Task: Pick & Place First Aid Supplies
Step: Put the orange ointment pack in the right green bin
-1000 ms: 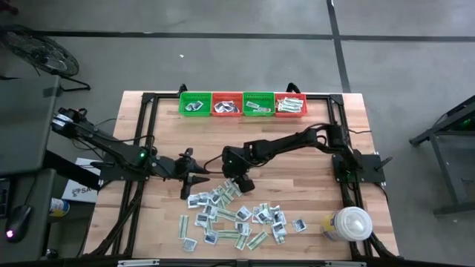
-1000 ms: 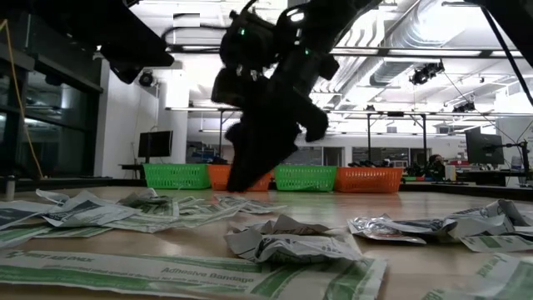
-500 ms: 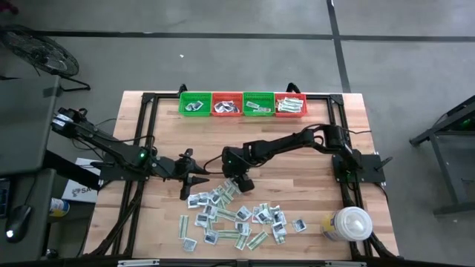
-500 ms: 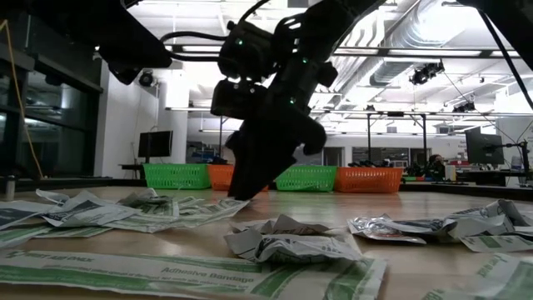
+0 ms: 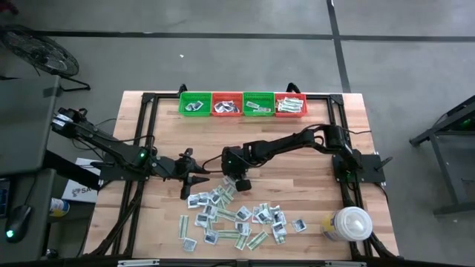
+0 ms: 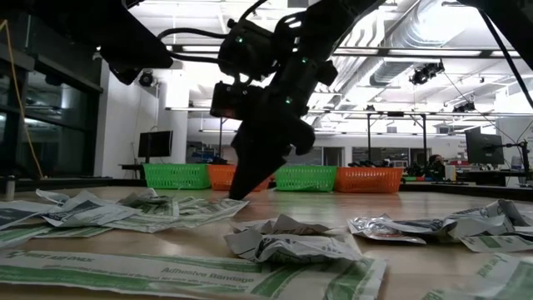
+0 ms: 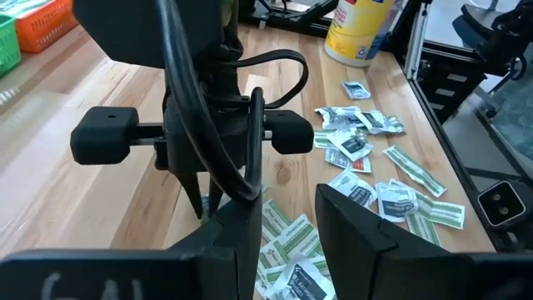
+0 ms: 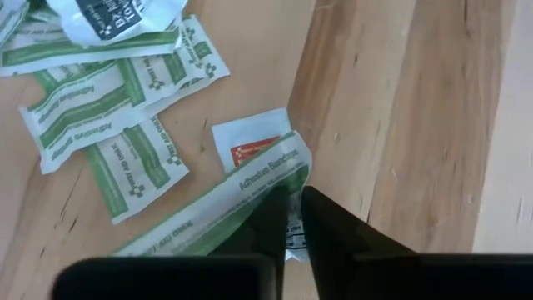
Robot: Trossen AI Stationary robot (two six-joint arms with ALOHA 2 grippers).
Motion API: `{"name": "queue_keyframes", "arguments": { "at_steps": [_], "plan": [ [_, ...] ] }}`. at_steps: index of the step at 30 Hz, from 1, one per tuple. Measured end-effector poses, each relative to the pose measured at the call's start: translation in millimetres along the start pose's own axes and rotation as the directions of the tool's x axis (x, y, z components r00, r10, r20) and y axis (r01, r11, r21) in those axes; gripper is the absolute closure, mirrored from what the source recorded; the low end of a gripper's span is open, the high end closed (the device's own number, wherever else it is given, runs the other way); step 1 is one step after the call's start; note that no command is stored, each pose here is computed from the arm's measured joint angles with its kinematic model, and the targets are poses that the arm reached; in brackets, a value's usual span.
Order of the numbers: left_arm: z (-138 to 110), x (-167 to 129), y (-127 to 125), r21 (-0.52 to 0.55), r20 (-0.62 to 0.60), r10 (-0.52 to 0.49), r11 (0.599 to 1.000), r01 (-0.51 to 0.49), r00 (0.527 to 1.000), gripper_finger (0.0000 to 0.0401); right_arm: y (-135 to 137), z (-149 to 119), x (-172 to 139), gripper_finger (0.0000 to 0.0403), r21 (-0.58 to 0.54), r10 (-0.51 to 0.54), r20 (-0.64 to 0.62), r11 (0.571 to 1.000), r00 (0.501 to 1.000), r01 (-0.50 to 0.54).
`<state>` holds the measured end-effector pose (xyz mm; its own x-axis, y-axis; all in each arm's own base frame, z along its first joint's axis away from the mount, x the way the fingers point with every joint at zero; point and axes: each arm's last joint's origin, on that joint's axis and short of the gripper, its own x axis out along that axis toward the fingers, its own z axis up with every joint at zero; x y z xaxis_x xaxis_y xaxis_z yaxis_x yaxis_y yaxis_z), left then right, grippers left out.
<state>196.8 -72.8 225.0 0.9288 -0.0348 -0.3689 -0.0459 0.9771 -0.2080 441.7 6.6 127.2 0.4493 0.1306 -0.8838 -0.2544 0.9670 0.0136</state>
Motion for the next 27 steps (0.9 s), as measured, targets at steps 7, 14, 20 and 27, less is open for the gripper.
{"name": "queue_keyframes", "arguments": {
  "at_steps": [7,14,20,27],
  "plan": [
    [0,0,0,0.000,-0.002,-0.006,1.000,0.006,1.000,0.0289,0,2,-5,0.0398,0.057,-0.011,0.020,0.998,1.000,0.009],
    [1,0,-1,-0.003,0.005,-0.013,1.000,0.013,1.000,0.0289,0,14,-35,0.0402,0.104,-0.068,0.081,0.993,0.994,0.060],
    [1,0,-1,-0.003,0.004,-0.013,1.000,0.013,1.000,0.0289,-2,23,-74,0.0402,0.164,-0.159,0.146,0.977,0.976,0.135],
    [1,0,0,-0.001,0.009,0.013,1.000,-0.013,1.000,0.0289,-9,24,-90,0.0402,0.189,-0.148,0.171,0.975,0.974,0.115]
  ]
}}
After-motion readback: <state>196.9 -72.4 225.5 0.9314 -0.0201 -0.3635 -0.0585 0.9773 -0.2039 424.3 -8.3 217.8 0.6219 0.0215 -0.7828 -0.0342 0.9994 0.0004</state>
